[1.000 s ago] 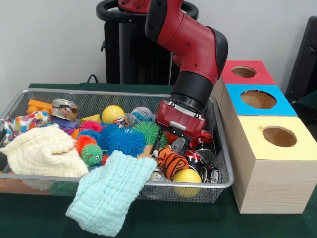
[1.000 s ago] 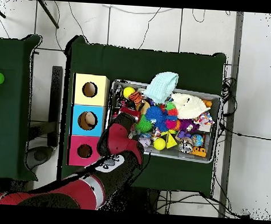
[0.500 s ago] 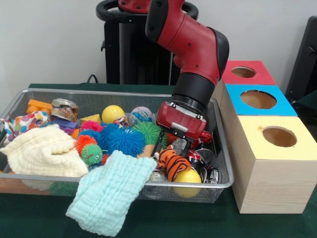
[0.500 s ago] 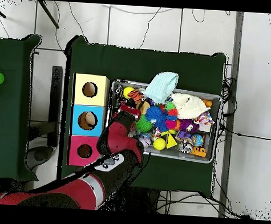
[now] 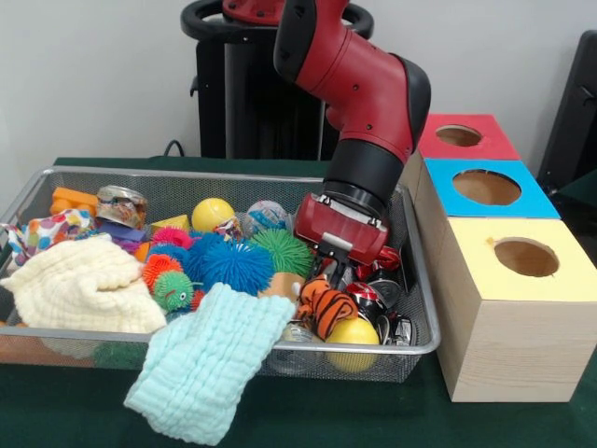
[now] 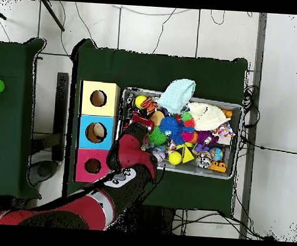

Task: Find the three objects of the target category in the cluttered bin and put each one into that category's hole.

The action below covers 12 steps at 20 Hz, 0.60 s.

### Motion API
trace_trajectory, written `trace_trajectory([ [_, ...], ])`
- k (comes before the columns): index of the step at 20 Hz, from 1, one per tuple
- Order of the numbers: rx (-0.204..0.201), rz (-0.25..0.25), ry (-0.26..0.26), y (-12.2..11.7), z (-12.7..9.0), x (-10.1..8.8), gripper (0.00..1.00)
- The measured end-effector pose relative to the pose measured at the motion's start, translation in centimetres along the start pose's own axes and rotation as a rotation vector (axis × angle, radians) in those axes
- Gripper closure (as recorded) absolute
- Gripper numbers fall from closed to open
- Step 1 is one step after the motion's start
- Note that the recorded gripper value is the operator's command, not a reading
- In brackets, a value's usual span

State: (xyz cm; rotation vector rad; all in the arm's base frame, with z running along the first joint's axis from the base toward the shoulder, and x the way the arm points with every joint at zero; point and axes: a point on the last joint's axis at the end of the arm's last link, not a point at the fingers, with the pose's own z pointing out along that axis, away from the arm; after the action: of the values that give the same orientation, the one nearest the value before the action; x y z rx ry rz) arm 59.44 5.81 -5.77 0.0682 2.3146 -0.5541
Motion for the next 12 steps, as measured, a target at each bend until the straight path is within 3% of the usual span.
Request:
trace_trajectory([
  [12, 0.001, -0.004, 0.000, -0.03, 0.11, 0.12, 1.00],
])
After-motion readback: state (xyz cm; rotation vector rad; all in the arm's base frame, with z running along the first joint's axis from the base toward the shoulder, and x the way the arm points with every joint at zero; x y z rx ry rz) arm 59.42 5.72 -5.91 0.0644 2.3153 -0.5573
